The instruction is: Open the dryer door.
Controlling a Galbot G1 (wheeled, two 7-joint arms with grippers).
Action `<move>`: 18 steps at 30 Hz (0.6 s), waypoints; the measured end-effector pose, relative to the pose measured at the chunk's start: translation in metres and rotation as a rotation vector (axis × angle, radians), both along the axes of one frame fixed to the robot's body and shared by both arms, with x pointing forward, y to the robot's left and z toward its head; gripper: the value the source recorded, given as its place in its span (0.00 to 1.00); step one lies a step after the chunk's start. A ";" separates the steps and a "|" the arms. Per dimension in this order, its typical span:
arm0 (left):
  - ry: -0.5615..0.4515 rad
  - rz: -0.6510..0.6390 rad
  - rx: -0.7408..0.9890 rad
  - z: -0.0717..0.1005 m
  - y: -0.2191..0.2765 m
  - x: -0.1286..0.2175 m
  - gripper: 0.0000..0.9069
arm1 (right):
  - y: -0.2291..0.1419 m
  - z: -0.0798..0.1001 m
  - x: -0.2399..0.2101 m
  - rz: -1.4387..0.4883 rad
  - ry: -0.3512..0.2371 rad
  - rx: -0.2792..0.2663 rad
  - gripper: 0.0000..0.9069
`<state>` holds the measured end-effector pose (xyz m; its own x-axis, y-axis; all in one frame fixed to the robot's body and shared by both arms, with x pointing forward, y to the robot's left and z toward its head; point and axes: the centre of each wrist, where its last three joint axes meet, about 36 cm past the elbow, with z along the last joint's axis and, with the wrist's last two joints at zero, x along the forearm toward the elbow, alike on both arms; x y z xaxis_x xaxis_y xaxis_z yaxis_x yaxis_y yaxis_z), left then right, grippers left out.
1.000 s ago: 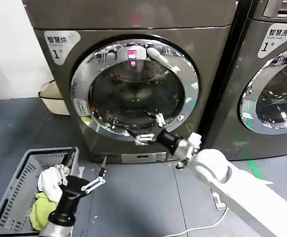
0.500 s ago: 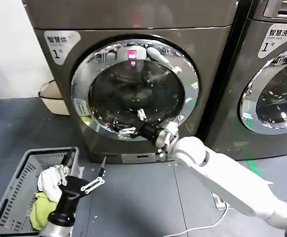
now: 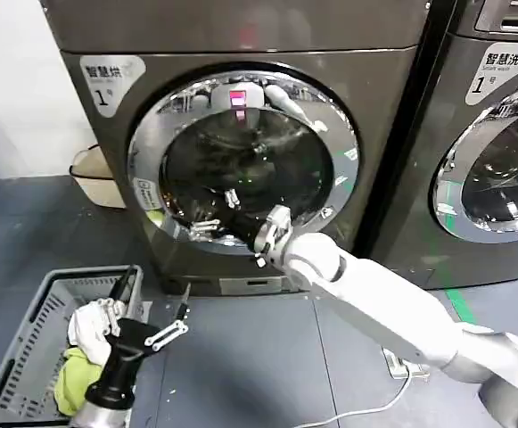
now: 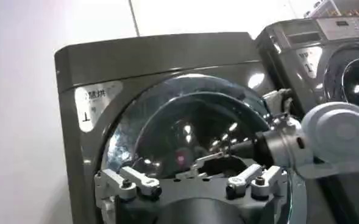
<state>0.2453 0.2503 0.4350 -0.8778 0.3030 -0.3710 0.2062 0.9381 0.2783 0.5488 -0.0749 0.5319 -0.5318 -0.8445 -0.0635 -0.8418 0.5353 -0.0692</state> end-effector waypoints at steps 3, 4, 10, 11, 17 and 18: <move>0.000 0.001 0.001 0.000 0.000 0.000 1.00 | 0.008 0.001 0.003 -0.002 -0.002 -0.002 1.00; 0.000 0.001 0.001 0.000 0.000 0.000 1.00 | 0.011 0.001 0.003 -0.002 -0.003 -0.001 1.00; -0.001 0.002 0.002 0.000 0.001 0.000 1.00 | 0.028 0.003 0.007 0.010 0.000 -0.004 1.00; -0.001 0.003 0.002 0.001 0.001 0.000 1.00 | 0.031 0.003 0.007 0.013 0.001 -0.003 1.00; -0.002 0.005 0.003 0.001 0.002 0.000 1.00 | 0.049 0.004 0.008 0.031 0.005 -0.004 1.00; -0.003 0.005 0.003 0.001 0.002 0.000 1.00 | 0.052 0.005 0.009 0.032 0.004 -0.002 1.00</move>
<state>0.2451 0.2524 0.4360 -0.8784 0.2993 -0.3727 0.2003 0.9384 0.2817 0.5577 -0.0233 0.5371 -0.5044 -0.8614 -0.0594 -0.8590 0.5076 -0.0667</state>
